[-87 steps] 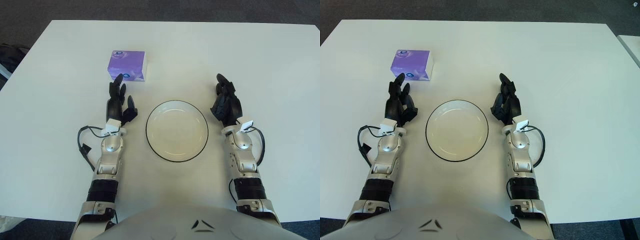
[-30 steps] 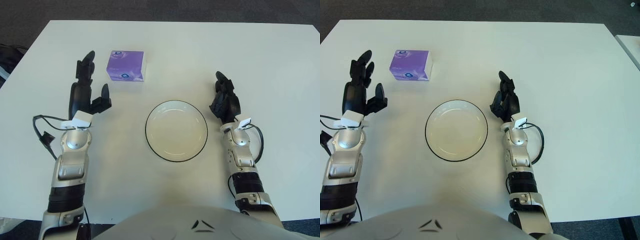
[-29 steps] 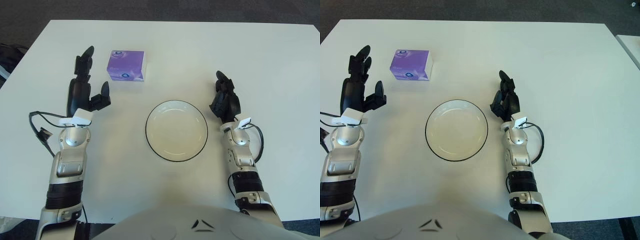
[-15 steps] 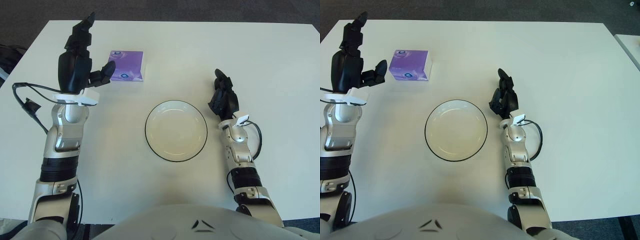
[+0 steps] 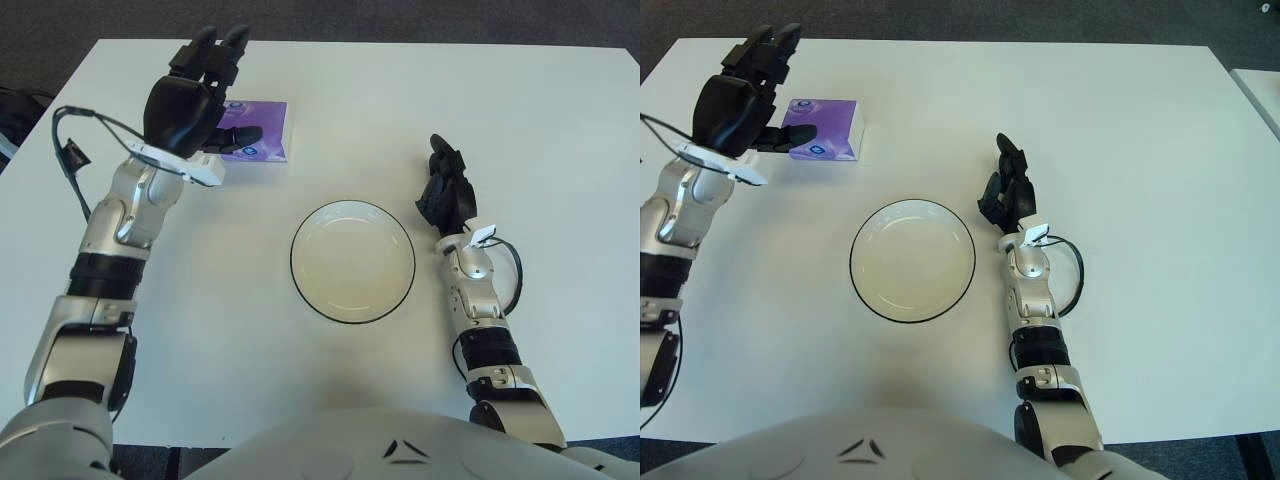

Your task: Put the tissue paper into the plate.

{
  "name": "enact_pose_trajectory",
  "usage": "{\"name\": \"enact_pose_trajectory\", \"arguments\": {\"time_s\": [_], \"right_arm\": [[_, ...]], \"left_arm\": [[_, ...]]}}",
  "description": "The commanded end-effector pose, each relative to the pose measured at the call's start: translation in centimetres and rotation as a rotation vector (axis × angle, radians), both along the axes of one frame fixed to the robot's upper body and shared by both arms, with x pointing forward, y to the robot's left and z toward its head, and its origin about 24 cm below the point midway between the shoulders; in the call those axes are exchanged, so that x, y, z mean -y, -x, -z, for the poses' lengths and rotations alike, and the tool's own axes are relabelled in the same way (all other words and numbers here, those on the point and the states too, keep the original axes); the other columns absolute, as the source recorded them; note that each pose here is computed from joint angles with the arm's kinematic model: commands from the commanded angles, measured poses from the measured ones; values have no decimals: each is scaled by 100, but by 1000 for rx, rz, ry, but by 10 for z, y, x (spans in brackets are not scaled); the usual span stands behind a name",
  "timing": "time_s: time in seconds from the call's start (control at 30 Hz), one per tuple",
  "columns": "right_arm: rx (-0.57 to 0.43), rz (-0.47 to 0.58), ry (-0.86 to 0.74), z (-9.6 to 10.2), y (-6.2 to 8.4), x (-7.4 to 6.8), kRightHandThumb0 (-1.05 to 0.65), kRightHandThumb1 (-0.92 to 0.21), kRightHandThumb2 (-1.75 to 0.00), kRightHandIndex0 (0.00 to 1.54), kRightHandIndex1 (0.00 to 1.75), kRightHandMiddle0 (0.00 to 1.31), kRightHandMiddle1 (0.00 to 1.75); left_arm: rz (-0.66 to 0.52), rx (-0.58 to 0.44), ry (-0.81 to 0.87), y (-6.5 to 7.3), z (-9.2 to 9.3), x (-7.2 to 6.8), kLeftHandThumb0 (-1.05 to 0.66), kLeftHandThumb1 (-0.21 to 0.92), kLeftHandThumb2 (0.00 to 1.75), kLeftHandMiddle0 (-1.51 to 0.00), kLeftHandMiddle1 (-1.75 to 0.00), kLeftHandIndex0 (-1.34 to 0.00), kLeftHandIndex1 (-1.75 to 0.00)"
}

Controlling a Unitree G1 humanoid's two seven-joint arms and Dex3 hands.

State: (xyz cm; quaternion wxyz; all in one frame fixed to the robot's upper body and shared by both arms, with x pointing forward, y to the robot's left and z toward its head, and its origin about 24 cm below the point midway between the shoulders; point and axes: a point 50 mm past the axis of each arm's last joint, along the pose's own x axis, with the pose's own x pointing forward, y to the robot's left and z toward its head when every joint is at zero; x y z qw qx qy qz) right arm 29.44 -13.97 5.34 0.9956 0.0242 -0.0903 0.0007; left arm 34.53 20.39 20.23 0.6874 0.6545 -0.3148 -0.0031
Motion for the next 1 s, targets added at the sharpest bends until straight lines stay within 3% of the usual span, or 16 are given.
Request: {"name": "enact_pose_trajectory", "arguments": {"time_s": [0.0,0.23,0.4,0.97], "right_arm": [[-279,19,-4,56,20,2,-79,-92,-97,19,0,0,37],[-280,20,-3,56,17,1,-80,-92,-97,19,0,0,37],[-280,18,-1,57,17,1,-80,-92,-97,19,0,0,37],[-290,14,0,59,16,1,-79,-92,-97,17,0,0,34]], "left_arm": [[-27,21,-142,-19,-13,-2,-74,92,80,-17,-1,0,-28],[-48,41,-264,-38,-9,-2,-81,92,82,-21,-2,0,-35],[-92,-3,-368,-51,-3,0,-83,92,82,-20,-1,0,-33],[-260,-184,-698,-66,13,-10,-85,92,81,-13,0,0,-23]]}}
